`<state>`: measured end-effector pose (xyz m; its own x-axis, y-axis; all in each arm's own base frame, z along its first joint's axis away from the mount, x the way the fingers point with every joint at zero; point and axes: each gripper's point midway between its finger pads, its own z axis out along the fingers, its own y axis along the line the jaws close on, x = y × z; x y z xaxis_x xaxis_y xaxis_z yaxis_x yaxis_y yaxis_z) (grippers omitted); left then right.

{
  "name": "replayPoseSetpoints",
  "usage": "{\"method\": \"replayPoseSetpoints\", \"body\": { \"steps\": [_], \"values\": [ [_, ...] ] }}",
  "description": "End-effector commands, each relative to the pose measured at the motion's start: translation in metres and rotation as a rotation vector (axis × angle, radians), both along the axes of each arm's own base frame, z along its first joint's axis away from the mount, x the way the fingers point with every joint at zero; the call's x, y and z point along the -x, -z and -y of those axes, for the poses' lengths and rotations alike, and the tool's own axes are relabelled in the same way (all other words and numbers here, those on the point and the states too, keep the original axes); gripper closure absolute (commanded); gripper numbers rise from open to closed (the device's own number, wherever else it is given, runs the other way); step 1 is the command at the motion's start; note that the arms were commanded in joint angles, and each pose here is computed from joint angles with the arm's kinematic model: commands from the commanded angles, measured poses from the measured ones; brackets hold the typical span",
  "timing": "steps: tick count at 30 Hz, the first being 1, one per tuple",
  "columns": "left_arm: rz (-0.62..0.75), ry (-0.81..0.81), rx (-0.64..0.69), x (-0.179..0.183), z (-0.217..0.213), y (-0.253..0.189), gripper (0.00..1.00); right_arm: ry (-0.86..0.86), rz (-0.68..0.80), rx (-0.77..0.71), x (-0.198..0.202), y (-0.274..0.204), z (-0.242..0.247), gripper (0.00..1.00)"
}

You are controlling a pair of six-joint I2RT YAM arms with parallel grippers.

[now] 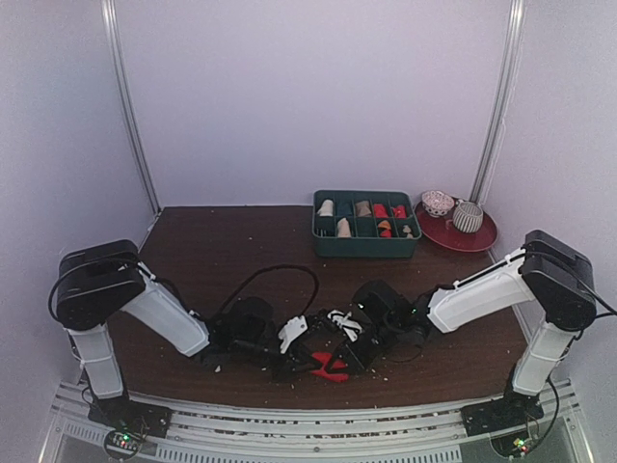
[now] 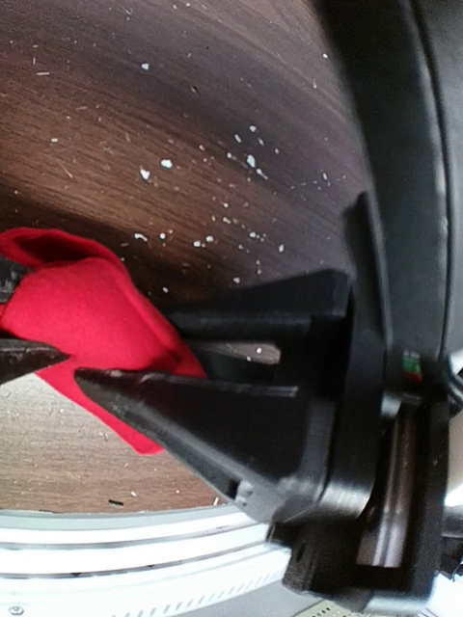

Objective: Roll the socks
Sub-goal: Pick up the pair of socks from the center of the board.

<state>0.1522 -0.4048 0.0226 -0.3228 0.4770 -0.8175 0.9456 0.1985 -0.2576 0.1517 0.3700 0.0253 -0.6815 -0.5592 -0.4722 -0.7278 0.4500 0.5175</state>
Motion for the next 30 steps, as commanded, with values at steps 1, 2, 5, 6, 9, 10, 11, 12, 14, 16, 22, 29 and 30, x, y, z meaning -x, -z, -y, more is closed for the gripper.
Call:
{"method": "replayPoseSetpoints", "body": {
  "steps": [1, 2, 5, 6, 9, 10, 11, 12, 14, 16, 22, 29, 30],
  "values": [
    [-0.112, -0.039, -0.307, 0.017, -0.052, 0.075, 1.0, -0.012, -0.071, 0.091, 0.018, 0.029, 0.01, 0.95],
    [-0.102, -0.045, -0.3, 0.015, -0.05, 0.072, 1.0, 0.009, -0.064, 0.097, 0.015, 0.03, 0.011, 0.97],
    [-0.031, -0.082, -0.27, -0.002, -0.041, 0.045, 0.76, 0.08, -0.037, 0.099, 0.0, 0.026, 0.016, 1.0],
    [0.003, -0.101, -0.259, -0.008, -0.04, 0.032, 0.68, 0.105, -0.024, 0.088, -0.007, 0.021, 0.017, 1.0],
    [0.118, -0.189, -0.221, -0.033, -0.043, -0.013, 0.44, 0.178, 0.026, 0.062, -0.032, -0.004, 0.023, 1.0],
    [0.146, -0.219, -0.206, -0.042, -0.047, -0.028, 0.31, 0.199, 0.043, 0.051, -0.042, -0.014, 0.025, 1.0],
    [0.173, -0.255, -0.187, -0.051, -0.052, -0.045, 0.23, 0.218, 0.072, 0.029, -0.054, -0.031, 0.024, 1.0],
    [0.193, -0.291, -0.171, -0.06, -0.059, -0.059, 0.17, 0.242, 0.099, 0.015, -0.067, -0.046, 0.026, 1.0],
    [0.237, -0.354, -0.129, -0.074, -0.069, -0.089, 0.03, 0.305, 0.17, -0.016, -0.097, -0.08, 0.033, 1.0],
    [0.265, -0.421, -0.099, -0.086, -0.08, -0.111, 0.02, 0.388, 0.247, -0.029, -0.13, -0.111, 0.045, 1.0],
    [0.3, -0.573, -0.043, -0.111, -0.101, -0.146, 0.02, 0.609, 0.393, 0.0, -0.227, -0.169, 0.094, 1.0],
    [0.314, -0.61, -0.032, -0.122, -0.105, -0.16, 0.02, 0.822, 0.401, 0.08, -0.321, -0.157, 0.135, 1.0],
    [0.315, -0.611, -0.038, -0.123, -0.105, -0.158, 0.02, 0.834, 0.392, 0.085, -0.329, -0.151, 0.133, 1.0]
  ]
}}
